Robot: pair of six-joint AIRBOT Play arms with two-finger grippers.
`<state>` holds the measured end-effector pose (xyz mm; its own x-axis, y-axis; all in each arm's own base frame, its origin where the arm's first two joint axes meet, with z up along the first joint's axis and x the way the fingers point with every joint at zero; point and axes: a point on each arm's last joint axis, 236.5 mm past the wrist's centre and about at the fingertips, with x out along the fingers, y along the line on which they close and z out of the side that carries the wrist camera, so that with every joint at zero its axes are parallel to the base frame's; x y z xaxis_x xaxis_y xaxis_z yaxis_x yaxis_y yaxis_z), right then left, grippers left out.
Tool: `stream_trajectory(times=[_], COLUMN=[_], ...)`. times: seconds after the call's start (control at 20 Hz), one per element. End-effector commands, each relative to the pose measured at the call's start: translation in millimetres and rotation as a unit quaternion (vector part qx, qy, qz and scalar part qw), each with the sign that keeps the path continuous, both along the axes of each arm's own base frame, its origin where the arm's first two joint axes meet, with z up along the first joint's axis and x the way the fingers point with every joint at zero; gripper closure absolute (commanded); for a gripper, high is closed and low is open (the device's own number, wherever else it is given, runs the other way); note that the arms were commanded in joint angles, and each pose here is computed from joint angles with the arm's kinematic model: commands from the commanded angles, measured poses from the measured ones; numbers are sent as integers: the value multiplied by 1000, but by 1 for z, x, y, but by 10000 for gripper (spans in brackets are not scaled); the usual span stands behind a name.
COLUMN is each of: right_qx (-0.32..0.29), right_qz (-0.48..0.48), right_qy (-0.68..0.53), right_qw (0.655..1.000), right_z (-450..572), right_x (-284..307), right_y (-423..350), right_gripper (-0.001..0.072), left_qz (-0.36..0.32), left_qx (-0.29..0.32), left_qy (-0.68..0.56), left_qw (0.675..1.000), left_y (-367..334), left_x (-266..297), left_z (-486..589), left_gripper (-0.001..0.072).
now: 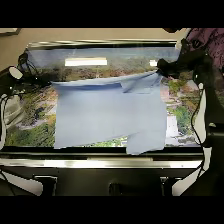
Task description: Fold the clothes and pants, and hang the long-sleeved shirts on hangers.
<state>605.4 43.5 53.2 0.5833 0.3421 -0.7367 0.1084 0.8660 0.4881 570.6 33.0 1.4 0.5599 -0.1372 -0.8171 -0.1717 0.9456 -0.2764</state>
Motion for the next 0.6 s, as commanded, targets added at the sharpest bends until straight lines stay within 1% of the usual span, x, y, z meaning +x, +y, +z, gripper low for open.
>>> stream_trajectory(times=[0.0,0.25,0.35,0.55], right_qx=[-19,-56,-71,-97], right_qz=[-15,24,39,56], right_qy=[-10,79,124,189], right_qw=[1000,995,989,976], right_z=[-27,-45,-56,-68], right_x=[18,-25,-45,-76], right_y=[-8,-12,-16,-26], right_gripper=[684,683,683,683], left_qz=[3,-31,-45,-50], left_qx=[1,-25,-39,-62], left_qy=[-2,119,174,271], left_qw=[1000,992,983,959], left_y=[6,-12,-20,-30], left_x=[16,-37,-63,-109], left_z=[-17,-42,-48,-53], left_gripper=[692,692,692,692])
